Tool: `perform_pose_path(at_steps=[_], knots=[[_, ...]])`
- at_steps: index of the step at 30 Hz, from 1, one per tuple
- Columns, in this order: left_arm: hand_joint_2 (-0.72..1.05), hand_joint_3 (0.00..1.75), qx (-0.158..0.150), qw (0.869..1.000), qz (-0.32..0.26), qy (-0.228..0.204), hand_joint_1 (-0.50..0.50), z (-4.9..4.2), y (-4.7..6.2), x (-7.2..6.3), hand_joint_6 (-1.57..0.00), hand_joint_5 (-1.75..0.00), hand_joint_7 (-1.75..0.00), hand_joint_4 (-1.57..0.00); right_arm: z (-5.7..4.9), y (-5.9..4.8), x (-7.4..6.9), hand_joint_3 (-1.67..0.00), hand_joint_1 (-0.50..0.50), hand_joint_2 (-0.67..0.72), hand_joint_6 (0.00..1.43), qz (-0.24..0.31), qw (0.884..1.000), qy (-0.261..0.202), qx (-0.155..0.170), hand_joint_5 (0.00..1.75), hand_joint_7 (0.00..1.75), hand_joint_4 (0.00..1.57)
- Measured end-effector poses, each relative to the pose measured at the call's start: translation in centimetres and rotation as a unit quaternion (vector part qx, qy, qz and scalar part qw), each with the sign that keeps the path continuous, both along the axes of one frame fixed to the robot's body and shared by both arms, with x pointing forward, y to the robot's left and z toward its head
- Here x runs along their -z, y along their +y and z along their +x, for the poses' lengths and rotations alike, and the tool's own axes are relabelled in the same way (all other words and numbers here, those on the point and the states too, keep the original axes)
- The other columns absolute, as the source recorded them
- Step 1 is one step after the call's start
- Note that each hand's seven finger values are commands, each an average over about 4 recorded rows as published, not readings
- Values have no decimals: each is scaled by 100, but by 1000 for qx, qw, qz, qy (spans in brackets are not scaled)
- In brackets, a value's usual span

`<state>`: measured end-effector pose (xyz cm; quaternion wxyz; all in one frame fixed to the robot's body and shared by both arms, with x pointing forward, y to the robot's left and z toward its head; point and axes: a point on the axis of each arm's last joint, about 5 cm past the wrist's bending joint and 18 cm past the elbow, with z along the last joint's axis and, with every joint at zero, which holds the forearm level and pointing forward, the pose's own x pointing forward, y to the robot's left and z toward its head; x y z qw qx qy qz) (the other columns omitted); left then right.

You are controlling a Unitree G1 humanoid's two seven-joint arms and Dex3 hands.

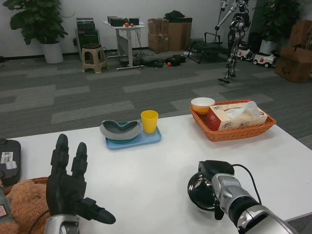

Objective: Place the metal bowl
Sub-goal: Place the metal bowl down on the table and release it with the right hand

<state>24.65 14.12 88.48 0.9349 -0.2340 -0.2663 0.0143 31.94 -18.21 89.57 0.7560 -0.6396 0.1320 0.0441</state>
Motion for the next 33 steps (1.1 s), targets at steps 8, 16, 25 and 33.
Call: perform_pose_path(at_steps=[8,16,25,33], knots=[[-72,0,1,1000,0,0,-48,1,-2,-1,0,0,0,0,-16,-93,25,-50,-38,47,0,49,998,45,16,73,148,1],[-72,2,1,1000,0,0,-48,2,-5,-2,0,0,0,0,-27,-163,28,-18,-42,53,0,72,995,60,35,0,59,0],[-72,0,3,1000,0,-2,-48,8,-10,-9,0,0,0,0,-31,-169,34,-8,-42,60,0,73,995,64,36,0,17,0],[-72,0,3,1000,0,-2,-48,8,-12,-9,0,0,0,0,-2,-127,-45,-4,-46,66,0,91,995,24,17,0,14,3]])
